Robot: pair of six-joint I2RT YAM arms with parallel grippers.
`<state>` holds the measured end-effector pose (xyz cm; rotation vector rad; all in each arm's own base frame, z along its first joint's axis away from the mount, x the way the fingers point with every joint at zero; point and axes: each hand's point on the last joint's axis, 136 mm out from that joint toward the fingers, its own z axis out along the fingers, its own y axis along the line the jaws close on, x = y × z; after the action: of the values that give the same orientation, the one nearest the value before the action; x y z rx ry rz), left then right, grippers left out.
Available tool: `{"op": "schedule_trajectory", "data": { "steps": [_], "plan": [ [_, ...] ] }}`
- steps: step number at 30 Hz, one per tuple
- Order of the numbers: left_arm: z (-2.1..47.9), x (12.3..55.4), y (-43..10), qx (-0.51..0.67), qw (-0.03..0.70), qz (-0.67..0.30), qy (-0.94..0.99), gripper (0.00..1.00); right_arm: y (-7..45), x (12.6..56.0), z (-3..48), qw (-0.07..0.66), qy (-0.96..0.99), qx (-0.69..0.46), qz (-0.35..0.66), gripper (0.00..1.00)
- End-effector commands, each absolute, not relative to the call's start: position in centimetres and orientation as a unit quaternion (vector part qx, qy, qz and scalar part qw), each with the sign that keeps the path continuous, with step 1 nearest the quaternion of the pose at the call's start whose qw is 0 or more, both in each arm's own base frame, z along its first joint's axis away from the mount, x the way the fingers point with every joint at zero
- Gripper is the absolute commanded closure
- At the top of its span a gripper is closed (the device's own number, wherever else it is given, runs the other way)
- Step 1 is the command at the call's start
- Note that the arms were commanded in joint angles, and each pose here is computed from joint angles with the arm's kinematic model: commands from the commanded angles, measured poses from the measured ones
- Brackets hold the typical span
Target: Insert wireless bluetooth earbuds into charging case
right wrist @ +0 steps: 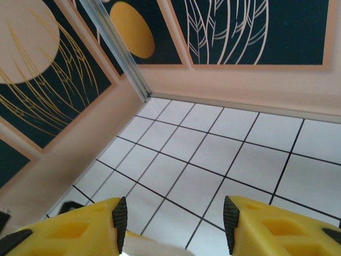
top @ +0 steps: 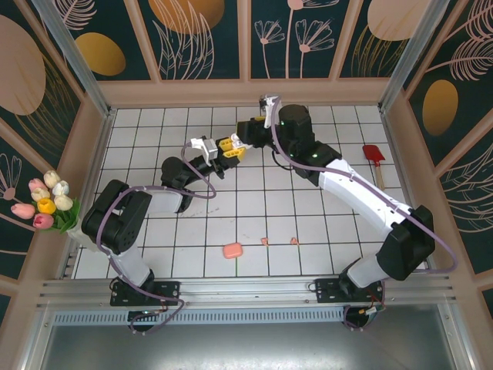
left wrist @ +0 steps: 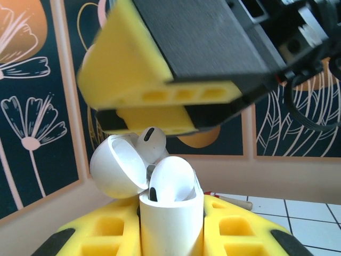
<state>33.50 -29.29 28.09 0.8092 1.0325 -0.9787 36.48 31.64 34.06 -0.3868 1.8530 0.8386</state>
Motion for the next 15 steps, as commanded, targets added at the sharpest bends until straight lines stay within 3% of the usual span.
{"op": "schedule_trajectory", "data": {
  "steps": [1, 15],
  "plan": [
    [29.2, 32.9, -29.5, 0.376, 0.696, -0.435, 0.430, 1.00, 31.1, 35.7, 38.5, 0.539, 0.730, -0.152, 0.393, 0.47],
    [28.7, 32.9, -29.5, 0.384, 0.700, -0.421, 0.431, 1.00, 28.3, 35.6, 38.9, 0.533, 0.732, -0.111, 0.410, 0.46]
  ]
}}
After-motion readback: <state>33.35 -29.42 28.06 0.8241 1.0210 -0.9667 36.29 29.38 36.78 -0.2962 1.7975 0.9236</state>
